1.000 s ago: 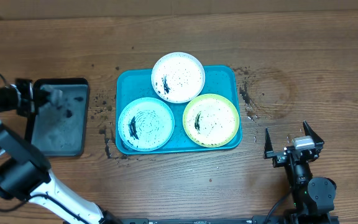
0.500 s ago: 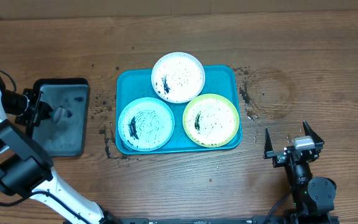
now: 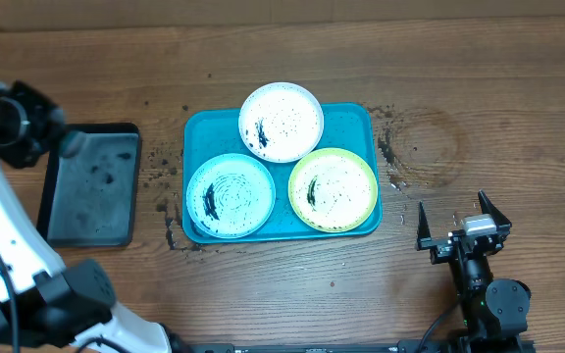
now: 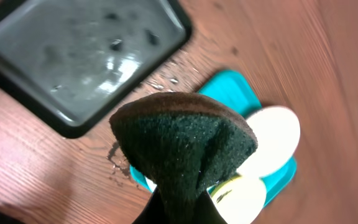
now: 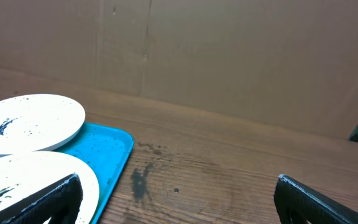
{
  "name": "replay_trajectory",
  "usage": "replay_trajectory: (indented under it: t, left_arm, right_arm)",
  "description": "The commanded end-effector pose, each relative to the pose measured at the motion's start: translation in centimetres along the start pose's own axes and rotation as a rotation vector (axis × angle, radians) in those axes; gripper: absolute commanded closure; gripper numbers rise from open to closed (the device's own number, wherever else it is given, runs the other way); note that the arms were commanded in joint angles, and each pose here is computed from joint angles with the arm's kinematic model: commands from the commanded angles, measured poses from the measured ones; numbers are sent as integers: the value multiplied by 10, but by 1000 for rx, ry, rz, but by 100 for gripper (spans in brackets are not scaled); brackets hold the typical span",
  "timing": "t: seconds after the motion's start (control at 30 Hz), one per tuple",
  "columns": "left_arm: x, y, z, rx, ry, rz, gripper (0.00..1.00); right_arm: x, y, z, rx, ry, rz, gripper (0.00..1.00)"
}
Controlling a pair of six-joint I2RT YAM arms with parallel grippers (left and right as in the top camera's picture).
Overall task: Clean dirty plates on tray and stack at the side
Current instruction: 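Carry the sponge with the left gripper to the light blue plate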
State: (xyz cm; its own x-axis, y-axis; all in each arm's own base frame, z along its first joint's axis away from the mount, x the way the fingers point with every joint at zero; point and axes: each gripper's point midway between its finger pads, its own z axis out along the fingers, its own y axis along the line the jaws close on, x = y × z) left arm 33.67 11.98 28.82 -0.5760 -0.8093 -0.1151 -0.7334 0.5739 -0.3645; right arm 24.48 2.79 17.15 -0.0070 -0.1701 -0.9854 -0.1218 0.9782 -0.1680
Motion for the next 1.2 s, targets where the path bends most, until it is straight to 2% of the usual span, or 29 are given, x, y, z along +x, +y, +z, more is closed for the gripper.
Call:
replay_trajectory:
  t: [0.0,0.13,0.23,0.43,0.53,0.63,0.87,0.97,1.07,1.17]
  left_arm:
    - [39,-15,8,-26,59,166,96]
    - [93,-23,40,-102,199,312,96]
    - [139,-30,83,-164,306,448,96]
    - [192,-41,156,-181,326,632,95]
    - [201,-33,184,-228,279,613,96]
    - [208,-30,214,-189,256,622,96]
    - [217,-26,245,-113,245,654,93]
    - [223,-32,252,-53,250,712,87]
    - [217,-32,257,-61,212,720,66]
    - [213,-31,257,-77,194,719,56]
  right_arm:
    - [2,0,0,4,-3,7,0]
    - [2,0,0,4,-3,7,0]
    - [2,0,0,4,-3,7,0]
    - [2,0,0,4,-3,7,0]
    - [2,0,0,4,-3,7,0]
    - [2,0,0,4,-3,7,0]
    - [2,0,0,4,-3,7,0]
    - [2,0,0,4,-3,7,0]
    - [2,0,0,4,-3,7,0]
    - [2,0,0,4,-3,7,0]
